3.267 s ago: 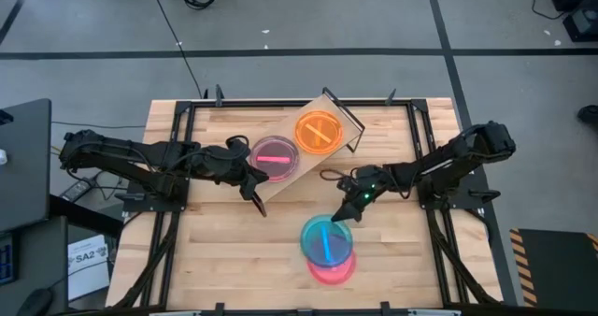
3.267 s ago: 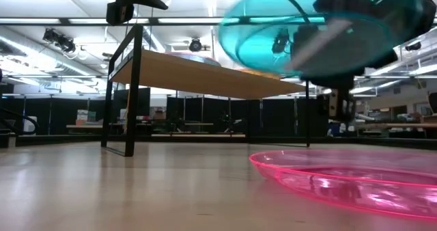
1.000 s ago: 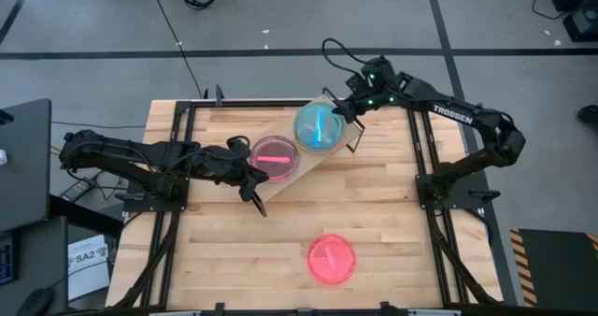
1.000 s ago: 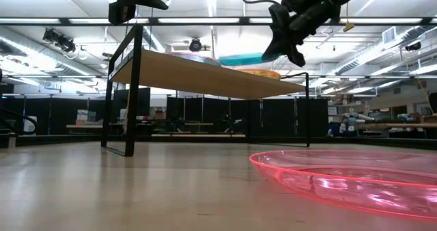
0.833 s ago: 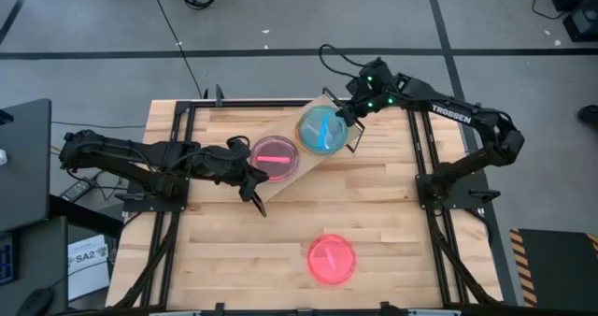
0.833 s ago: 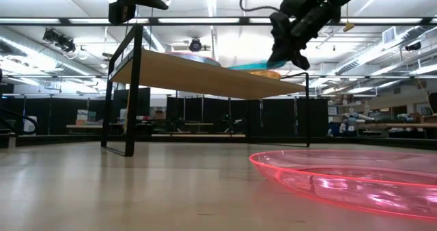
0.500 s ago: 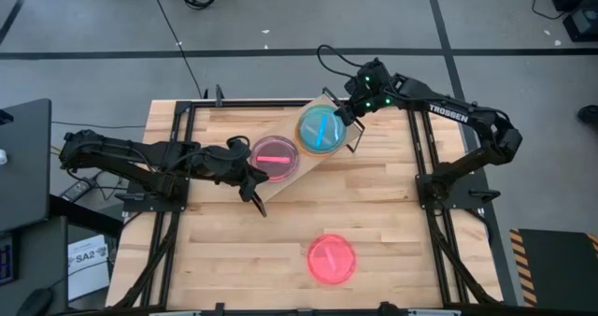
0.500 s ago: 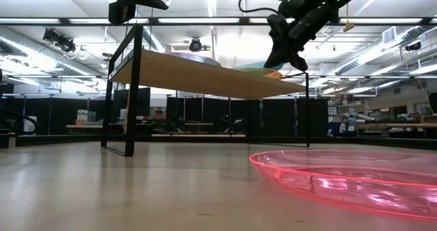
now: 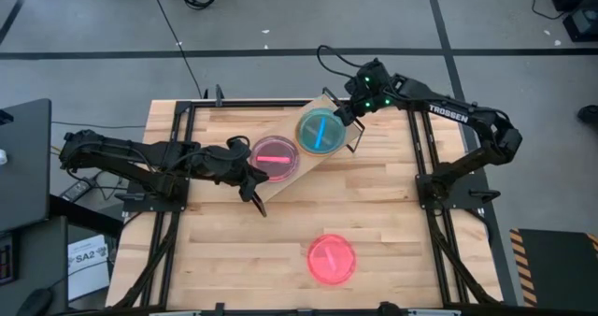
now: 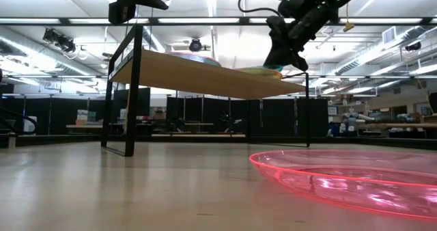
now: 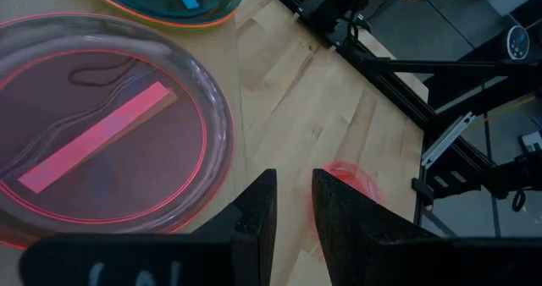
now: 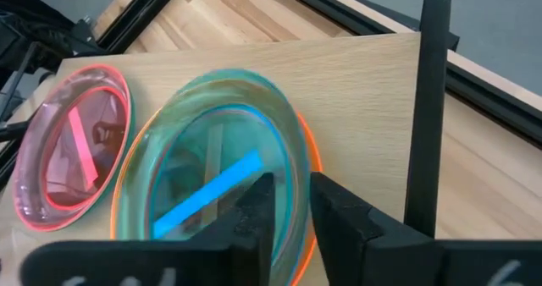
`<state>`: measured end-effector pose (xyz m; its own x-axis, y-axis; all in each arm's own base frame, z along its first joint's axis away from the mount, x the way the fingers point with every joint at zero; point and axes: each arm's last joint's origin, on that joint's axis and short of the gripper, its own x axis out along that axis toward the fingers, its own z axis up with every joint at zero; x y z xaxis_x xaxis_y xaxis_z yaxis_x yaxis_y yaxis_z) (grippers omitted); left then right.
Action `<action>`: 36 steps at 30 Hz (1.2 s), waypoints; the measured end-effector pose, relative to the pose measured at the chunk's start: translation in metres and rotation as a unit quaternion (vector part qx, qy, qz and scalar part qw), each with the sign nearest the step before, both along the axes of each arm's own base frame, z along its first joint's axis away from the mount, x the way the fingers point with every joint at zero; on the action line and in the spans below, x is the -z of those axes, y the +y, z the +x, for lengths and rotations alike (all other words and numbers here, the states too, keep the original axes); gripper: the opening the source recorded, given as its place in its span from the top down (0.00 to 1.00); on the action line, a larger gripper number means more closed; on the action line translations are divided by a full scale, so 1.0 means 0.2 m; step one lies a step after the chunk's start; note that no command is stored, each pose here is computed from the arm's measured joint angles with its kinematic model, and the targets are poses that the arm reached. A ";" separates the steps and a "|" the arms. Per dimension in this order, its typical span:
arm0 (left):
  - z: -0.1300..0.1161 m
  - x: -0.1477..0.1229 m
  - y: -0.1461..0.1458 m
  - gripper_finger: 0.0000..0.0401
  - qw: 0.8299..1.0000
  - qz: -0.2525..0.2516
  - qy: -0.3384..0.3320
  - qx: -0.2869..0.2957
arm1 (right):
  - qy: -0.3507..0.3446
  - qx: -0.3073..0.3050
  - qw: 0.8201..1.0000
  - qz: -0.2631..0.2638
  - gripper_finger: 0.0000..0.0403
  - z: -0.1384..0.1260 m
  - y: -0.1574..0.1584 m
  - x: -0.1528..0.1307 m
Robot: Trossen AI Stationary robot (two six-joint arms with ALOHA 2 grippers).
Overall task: Place and stack plates onto a shelf
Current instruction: Stack the blue plate on the orange plate on the shelf, then stack one pink plate on the other pink plate on the shelf
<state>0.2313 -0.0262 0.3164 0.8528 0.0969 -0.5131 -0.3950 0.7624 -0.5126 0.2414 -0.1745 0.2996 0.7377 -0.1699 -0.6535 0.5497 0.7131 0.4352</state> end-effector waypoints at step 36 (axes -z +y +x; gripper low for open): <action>0.00 0.00 0.00 0.79 1.000 0.001 0.003 0.000 | -0.123 -0.029 0.988 -0.083 0.57 -0.14 0.15 -0.39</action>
